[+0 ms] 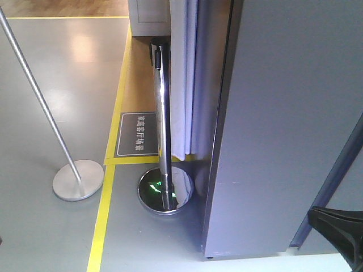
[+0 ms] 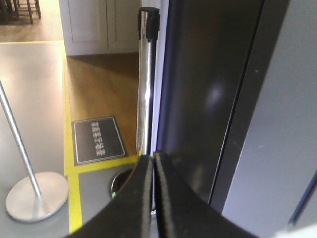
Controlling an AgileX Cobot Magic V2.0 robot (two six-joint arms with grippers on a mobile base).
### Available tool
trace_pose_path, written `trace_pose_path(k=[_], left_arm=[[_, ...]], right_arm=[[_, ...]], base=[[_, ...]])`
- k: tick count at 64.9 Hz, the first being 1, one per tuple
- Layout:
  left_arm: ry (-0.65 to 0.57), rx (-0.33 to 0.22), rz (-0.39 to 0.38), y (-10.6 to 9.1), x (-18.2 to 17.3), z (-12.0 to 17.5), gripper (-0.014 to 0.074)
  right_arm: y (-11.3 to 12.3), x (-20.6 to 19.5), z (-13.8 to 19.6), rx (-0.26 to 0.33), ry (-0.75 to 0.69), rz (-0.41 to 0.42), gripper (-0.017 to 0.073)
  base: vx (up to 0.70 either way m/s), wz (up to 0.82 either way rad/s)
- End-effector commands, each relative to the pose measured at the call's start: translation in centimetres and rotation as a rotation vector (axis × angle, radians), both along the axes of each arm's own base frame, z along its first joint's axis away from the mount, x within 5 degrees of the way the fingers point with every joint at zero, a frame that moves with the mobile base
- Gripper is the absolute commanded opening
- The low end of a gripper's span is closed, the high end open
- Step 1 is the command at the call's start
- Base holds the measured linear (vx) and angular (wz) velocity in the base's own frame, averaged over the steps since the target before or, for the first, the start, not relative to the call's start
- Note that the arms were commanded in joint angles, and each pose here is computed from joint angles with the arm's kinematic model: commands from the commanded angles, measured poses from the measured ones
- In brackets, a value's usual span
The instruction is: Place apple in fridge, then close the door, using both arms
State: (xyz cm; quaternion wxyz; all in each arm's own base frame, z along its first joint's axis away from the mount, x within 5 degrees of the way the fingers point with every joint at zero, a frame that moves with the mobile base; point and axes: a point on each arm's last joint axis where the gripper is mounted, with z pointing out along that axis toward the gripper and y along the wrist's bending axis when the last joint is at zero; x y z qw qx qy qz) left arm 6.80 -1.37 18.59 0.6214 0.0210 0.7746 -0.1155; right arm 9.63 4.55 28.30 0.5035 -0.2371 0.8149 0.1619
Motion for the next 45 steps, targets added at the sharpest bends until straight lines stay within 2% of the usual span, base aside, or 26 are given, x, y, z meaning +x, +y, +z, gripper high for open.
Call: trace_pose_path(k=[1, 9, 16, 21, 28, 34, 42, 45], left_arm=[[-0.083, -0.032, -0.001, 0.1, -0.3, 1.1, -0.0008], [-0.125, 0.004, 0.029, 0.5, -1.0, 1.1, -0.0008], [-0.143, 0.013, 0.046, 0.8, -1.3, 1.1, -0.0008], [-0.144, 0.049, 0.059, 0.9, -1.4, 1.0, -0.0008], [-0.135, 0.051, 0.086, 1.1, -1.3, 1.0, -0.0008], [-0.130, 0.019, 0.114, 1.2, -1.3, 1.0, -0.0008], [-0.133, -0.081, 0.145, 1.2, -1.4, 1.2, -0.0008], [-0.130, -0.082, 0.154, 1.2, -1.4, 1.1, -0.0008]], right_arm=[[0.0, 0.3, 1.1, 0.035, -0.046, -0.024, -0.0003], [0.0, 0.3, 1.1, 0.035, -0.046, -0.024, -0.0003], [0.0, 0.2, 1.1, 0.035, -0.045, -0.023, -0.0003], [0.0, 0.3, 1.1, 0.035, -0.046, -0.023, -0.0003], [0.0, 0.2, 1.1, 0.035, -0.046, -0.022, -0.0003], [0.0, 0.2, 1.1, 0.035, -0.048, -0.024, -0.0003], [0.0, 0.2, 1.1, 0.035, -0.047, -0.023, -0.0003], [0.0, 0.2, 1.1, 0.035, -0.047, -0.023, -0.0003]], base=[[0.00, 0.00], [0.00, 0.00], [0.00, 0.00], [0.00, 0.00], [0.00, 0.00], [0.00, 0.00], [0.00, 0.00], [0.00, 0.00]])
